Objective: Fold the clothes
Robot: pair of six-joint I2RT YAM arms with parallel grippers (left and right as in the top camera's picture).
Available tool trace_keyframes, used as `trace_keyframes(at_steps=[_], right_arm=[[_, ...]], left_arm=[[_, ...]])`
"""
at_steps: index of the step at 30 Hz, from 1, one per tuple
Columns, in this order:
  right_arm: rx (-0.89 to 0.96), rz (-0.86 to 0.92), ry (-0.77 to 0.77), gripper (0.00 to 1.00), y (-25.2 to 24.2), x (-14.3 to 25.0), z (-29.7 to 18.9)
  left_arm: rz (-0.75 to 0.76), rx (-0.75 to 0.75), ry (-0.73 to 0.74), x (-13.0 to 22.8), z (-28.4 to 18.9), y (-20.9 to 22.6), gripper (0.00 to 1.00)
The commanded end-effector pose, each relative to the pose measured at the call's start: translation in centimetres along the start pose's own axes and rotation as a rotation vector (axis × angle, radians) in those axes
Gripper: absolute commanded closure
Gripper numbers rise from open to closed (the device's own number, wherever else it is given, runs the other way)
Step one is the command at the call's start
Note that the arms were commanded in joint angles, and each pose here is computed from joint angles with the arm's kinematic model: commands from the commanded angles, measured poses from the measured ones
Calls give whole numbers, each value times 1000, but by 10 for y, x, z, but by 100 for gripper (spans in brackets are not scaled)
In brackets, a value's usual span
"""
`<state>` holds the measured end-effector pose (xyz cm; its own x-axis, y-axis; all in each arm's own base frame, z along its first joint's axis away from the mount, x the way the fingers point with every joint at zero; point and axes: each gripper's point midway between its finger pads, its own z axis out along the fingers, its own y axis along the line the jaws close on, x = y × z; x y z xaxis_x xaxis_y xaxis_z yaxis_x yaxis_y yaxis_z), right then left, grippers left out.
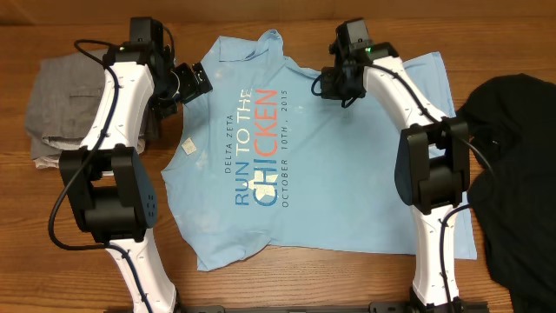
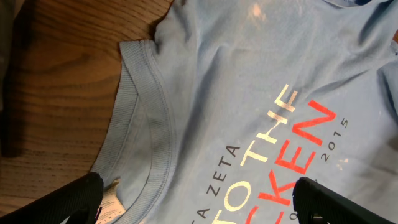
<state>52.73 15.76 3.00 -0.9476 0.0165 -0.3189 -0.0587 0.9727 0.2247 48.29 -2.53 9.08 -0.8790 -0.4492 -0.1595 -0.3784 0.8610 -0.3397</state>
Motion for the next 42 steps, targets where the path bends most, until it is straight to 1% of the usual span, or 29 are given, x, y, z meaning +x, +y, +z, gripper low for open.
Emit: trace_keyframes(at_steps=[1, 10, 17, 22, 25, 31, 39, 42], right_arm=[[38, 3, -41, 96, -9, -4, 9], [45, -6, -140, 96, -10, -24, 14], [50, 2, -138, 96, -11, -23, 14], [59, 31, -73, 96, -14, -7, 16], [58, 30, -80, 96, -16, -4, 22], [50, 26, -175, 96, -20, -19, 32], [40, 28, -354, 96, -23, -62, 19], [70, 56, -416, 96, -29, -75, 14]], left_arm=[[14, 1, 16, 4, 6, 0, 0], [14, 1, 16, 4, 6, 0, 0], [14, 1, 16, 4, 6, 0, 0], [14, 1, 16, 4, 6, 0, 0], [14, 1, 16, 4, 6, 0, 0], [14, 1, 16, 4, 6, 0, 0], [14, 1, 16, 4, 6, 0, 0], [14, 1, 16, 4, 6, 0, 0]])
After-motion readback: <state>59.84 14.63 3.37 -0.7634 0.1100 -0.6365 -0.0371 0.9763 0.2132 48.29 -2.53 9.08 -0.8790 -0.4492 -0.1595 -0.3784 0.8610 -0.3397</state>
